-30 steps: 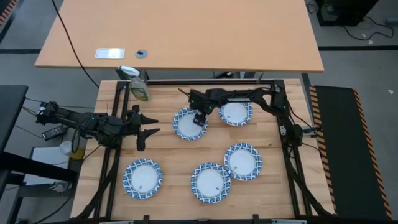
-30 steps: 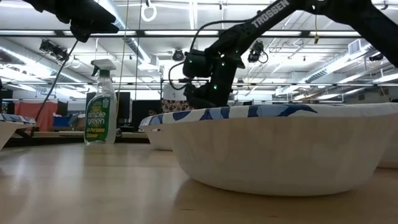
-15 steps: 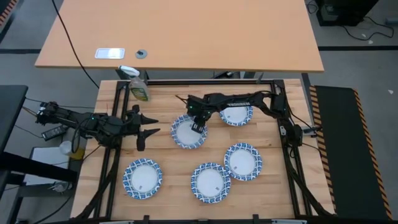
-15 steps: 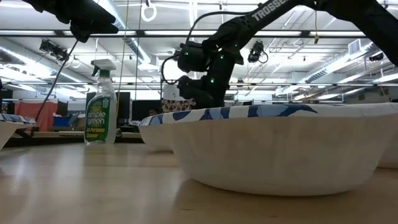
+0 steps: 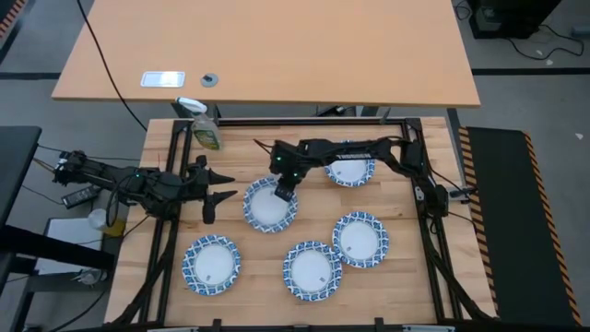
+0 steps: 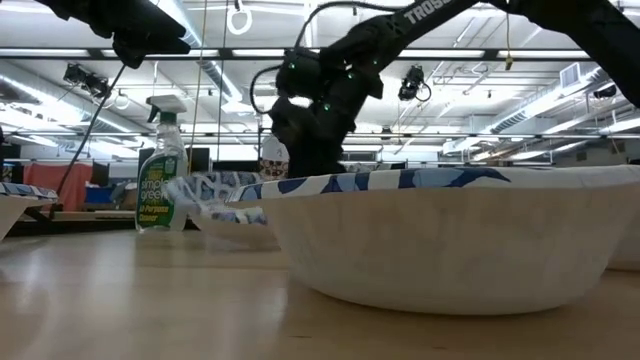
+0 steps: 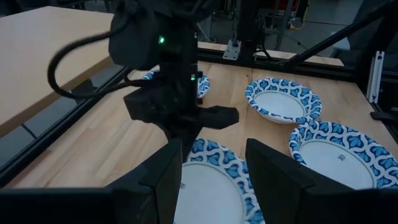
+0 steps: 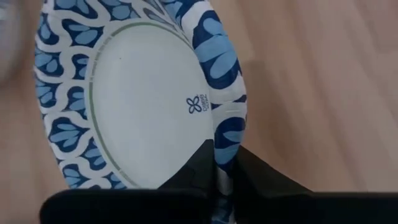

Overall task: Nest bowls inside each other
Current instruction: Stack the blue patterned bowl on top of the blue patterned bowl

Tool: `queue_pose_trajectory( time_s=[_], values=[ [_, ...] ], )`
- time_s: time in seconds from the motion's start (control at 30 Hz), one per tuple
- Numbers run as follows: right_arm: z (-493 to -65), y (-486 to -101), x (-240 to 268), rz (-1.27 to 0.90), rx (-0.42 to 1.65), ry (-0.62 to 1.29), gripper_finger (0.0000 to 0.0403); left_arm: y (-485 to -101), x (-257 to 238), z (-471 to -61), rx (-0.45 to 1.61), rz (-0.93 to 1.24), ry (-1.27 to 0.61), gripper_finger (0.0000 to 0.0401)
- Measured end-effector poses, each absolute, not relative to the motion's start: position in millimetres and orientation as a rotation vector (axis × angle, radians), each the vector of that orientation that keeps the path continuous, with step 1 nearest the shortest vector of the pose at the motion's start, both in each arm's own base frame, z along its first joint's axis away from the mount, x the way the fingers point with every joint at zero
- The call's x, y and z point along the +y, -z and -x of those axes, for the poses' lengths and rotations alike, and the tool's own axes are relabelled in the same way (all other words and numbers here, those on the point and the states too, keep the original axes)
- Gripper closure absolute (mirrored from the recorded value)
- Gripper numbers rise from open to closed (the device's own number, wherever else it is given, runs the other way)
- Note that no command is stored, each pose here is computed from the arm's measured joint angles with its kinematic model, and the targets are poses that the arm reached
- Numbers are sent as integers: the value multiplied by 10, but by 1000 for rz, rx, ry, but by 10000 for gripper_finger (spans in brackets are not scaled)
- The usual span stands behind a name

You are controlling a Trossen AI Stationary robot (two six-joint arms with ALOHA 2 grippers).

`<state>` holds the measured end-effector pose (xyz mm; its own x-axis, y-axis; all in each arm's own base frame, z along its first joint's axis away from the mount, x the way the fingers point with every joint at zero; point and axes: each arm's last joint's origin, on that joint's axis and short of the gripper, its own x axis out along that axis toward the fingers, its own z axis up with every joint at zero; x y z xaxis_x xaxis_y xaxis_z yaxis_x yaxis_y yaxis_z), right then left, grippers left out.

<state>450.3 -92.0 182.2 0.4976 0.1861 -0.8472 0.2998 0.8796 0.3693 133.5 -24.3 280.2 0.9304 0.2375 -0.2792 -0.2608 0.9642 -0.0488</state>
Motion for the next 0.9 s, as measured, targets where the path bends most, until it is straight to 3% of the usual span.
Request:
queue_pose_trajectory(
  time_s=[0.23, 0.57, 0.9],
  values=[
    [-4631, -2047, -723, -576, 1004, -45, 361, -2948, -231, -1294, 270, 81, -253, 220],
    [-4912, -2349, -141, -612, 769, -199, 361, -3547, -183, -1130, 168, 31, -236, 220],
    [-5037, -2496, 309, -607, 580, -218, 362, -3675, -167, -1076, 150, 32, -234, 220]
  ],
)
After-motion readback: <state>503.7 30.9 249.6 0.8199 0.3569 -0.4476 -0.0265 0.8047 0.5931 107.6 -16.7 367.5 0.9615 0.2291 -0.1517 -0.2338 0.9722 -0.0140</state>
